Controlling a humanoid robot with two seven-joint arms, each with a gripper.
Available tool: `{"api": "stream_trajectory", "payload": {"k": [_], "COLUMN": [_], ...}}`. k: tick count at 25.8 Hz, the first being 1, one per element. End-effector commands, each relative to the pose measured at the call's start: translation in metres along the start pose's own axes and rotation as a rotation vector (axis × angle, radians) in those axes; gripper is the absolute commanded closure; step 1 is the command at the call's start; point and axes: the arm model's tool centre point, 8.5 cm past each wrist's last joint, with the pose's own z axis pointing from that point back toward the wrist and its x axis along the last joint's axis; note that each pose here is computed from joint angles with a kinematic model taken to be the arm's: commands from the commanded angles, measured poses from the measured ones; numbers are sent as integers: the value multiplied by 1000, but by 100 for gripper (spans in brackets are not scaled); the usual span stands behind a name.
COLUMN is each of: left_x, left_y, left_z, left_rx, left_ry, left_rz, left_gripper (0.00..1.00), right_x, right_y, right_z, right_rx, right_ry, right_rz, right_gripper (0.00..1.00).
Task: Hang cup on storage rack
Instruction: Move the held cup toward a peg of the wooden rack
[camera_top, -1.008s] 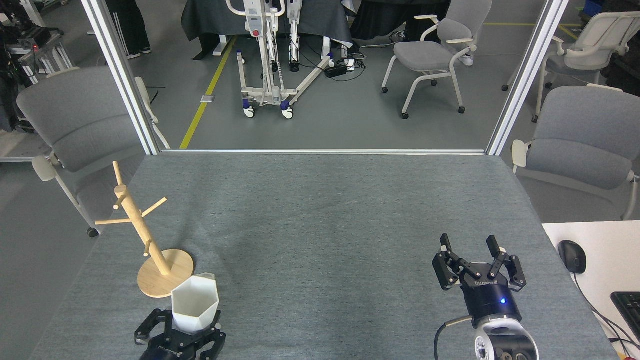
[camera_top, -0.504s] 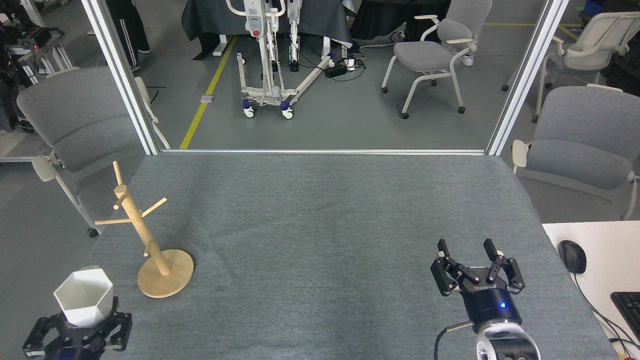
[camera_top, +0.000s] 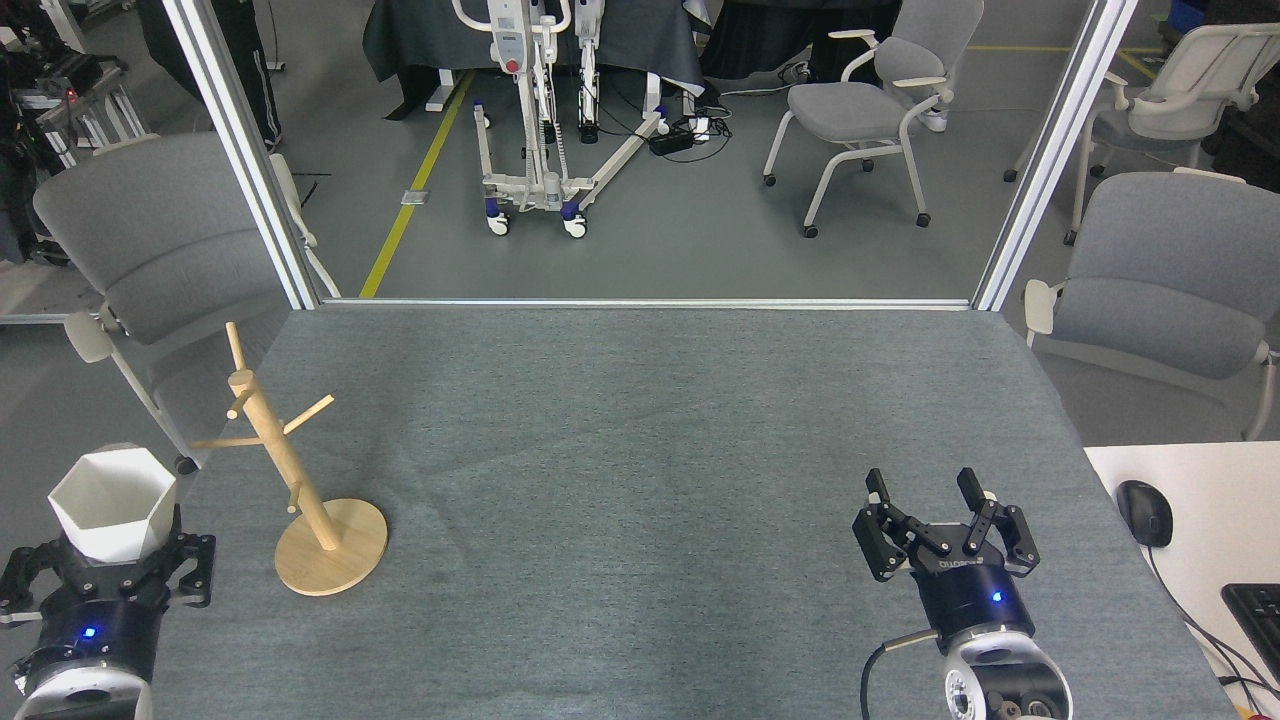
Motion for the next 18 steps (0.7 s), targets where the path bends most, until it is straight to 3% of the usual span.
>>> {"api": "stream_trajectory", "payload": {"k": [1,18], "left_x": [1,27], "left_y": [4,10], "left_z": [-8,-14], "left_rx": [4,7], "left_ry": [4,-47], "left_rz": [-18,-69], "left_gripper": [100,100], "right_x": [0,1], "right_y": [0,2], "right_z": [-1,-4], "right_rx": [4,12], "right_ry": [-3,-8], "right_rz": [0,3], "right_gripper": [1,1]}}
